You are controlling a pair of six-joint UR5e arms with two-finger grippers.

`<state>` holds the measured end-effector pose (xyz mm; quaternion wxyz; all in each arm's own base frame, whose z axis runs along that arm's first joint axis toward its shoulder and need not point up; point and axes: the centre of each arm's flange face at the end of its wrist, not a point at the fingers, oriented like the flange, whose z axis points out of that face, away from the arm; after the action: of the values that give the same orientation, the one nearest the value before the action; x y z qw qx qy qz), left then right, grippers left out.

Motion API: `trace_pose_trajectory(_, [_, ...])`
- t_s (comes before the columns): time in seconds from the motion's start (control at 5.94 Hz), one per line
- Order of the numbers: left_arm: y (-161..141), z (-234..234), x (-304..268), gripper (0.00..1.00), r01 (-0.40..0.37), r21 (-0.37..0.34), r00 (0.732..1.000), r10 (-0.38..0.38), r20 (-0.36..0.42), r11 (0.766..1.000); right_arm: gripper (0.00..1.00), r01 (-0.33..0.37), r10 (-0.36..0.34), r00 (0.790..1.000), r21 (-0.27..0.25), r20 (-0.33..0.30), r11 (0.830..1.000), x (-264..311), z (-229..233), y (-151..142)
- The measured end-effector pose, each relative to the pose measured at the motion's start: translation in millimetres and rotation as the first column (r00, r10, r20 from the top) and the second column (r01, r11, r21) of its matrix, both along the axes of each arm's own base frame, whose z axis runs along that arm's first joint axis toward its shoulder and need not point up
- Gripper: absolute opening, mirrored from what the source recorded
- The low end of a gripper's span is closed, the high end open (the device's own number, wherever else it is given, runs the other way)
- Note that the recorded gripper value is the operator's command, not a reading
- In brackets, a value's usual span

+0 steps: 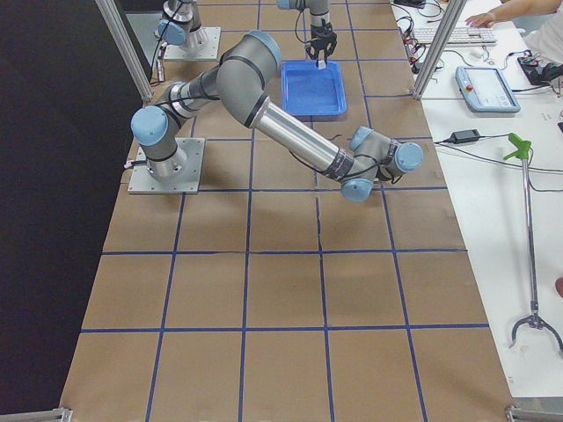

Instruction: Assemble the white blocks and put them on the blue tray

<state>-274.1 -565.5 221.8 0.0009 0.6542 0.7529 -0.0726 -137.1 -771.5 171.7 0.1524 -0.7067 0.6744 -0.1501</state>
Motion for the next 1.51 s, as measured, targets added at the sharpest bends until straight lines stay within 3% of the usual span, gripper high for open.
trace_pose_trajectory(0.34, [27.7, -24.3, -47.6, 0.19, 0.1, 0.04, 0.995, -0.101, 0.019, 0.994, 0.32, -0.001, 0.001, 1.0, -0.007, -0.003, 1.0, -0.1, 4.8, -0.3])
trace_pose_trajectory(0.84, [32.4, -38.2, -54.1, 0.2, 0.106, 0.064, 0.994, -0.108, 0.029, 0.992, 0.36, -0.004, 0.003, 1.0, -0.048, -0.021, 0.999, 6.2, 42.7, 0.6])
trace_pose_trajectory(1.01, [32.4, -38.1, -53.9, 0.26, 0.106, 0.064, 0.994, -0.108, 0.031, 0.992, 0.36, -0.009, 0.007, 1.0, -0.07, -0.028, 0.997, 15.5, 67.5, 2.4])
trace_pose_trajectory(1.18, [31.7, -37.1, -52.2, 0.4, 0.103, 0.061, 0.994, -0.105, 0.034, 0.993, 0.35, -0.024, 0.021, 0.999, -0.089, -0.031, 0.996, 31.7, 88.1, 4.0])
trace_pose_trajectory(1.35, [30.9, -36.3, -50.6, 0.62, 0.102, 0.059, 0.994, -0.104, 0.037, 0.993, 0.35, -0.045, 0.042, 0.999, -0.093, -0.03, 0.995, 53.8, 103.0, 9.9])
trace_pose_trajectory(1.51, [30.6, -36.7, -49.8, 0.68, 0.102, 0.059, 0.994, -0.105, 0.042, 0.993, 0.35, -0.055, 0.054, 0.998, -0.074, -0.02, 0.996, 75.2, 108.0, 23.4])
